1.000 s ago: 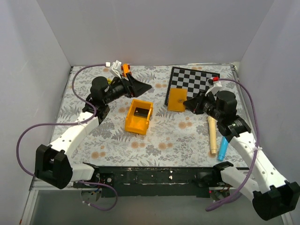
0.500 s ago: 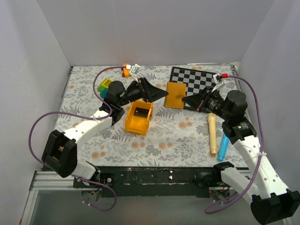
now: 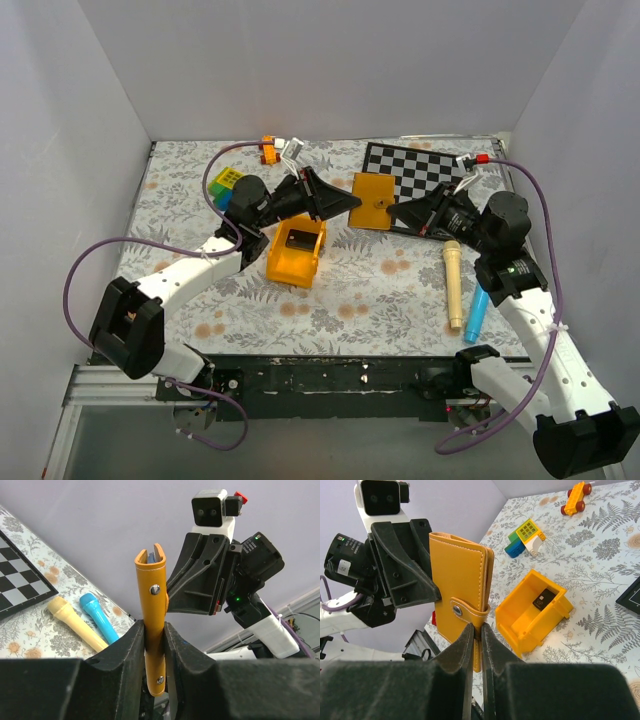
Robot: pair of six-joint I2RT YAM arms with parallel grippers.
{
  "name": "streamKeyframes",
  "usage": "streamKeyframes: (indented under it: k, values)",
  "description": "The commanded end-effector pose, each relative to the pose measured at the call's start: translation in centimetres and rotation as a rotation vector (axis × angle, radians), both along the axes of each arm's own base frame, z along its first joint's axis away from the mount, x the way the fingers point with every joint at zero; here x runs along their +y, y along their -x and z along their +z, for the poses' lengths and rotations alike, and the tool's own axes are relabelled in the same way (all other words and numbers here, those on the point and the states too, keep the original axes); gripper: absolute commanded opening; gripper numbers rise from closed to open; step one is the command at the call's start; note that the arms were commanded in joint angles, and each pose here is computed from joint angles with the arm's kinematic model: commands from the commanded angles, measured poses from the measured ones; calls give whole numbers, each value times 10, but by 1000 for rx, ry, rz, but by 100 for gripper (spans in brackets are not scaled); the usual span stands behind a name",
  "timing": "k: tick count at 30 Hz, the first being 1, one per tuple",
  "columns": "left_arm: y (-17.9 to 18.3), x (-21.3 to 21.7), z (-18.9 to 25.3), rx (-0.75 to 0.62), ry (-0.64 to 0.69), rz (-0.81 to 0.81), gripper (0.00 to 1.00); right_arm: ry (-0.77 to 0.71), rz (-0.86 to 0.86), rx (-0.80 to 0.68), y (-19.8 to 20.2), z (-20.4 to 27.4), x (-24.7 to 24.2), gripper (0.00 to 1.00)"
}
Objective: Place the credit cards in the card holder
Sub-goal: Open the card holder at the center of the board.
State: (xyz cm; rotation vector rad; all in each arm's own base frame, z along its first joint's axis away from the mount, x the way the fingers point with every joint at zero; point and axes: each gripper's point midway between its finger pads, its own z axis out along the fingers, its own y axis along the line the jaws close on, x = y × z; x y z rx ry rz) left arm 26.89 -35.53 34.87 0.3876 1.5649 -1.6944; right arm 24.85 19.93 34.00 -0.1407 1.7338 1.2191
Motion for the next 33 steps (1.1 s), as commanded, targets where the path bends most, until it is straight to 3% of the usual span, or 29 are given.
streamKeyframes:
  k: [1, 2, 3, 8, 10, 21, 26, 33]
  values:
    - [8, -4, 6, -28, -15, -24, 9, -15, 2, -89, 0, 28, -1, 1]
    - [8, -3, 4, -26, -27, -13, 2, -5, -3, -87, -1, 26, -2, 1]
    - [7, -1, 5, -32, -37, 4, 0, 13, -15, -72, -3, 21, -3, 1]
    - [-6, 6, 10, -88, -142, 148, 0, 91, -59, -27, -11, 8, -10, 53]
    - [-15, 11, 12, -119, -205, 256, 0, 102, -74, -34, -12, 9, -12, 60]
    - [-33, 11, 0, -194, -529, 584, 0, 127, -94, -4, -24, 10, -9, 54]
    - [-37, 4, -8, -224, -636, 649, 0, 134, -89, -8, -25, 12, -6, 54]
    - [-36, -6, -9, -271, -690, 673, 0, 147, -87, 7, -30, 10, 0, 55]
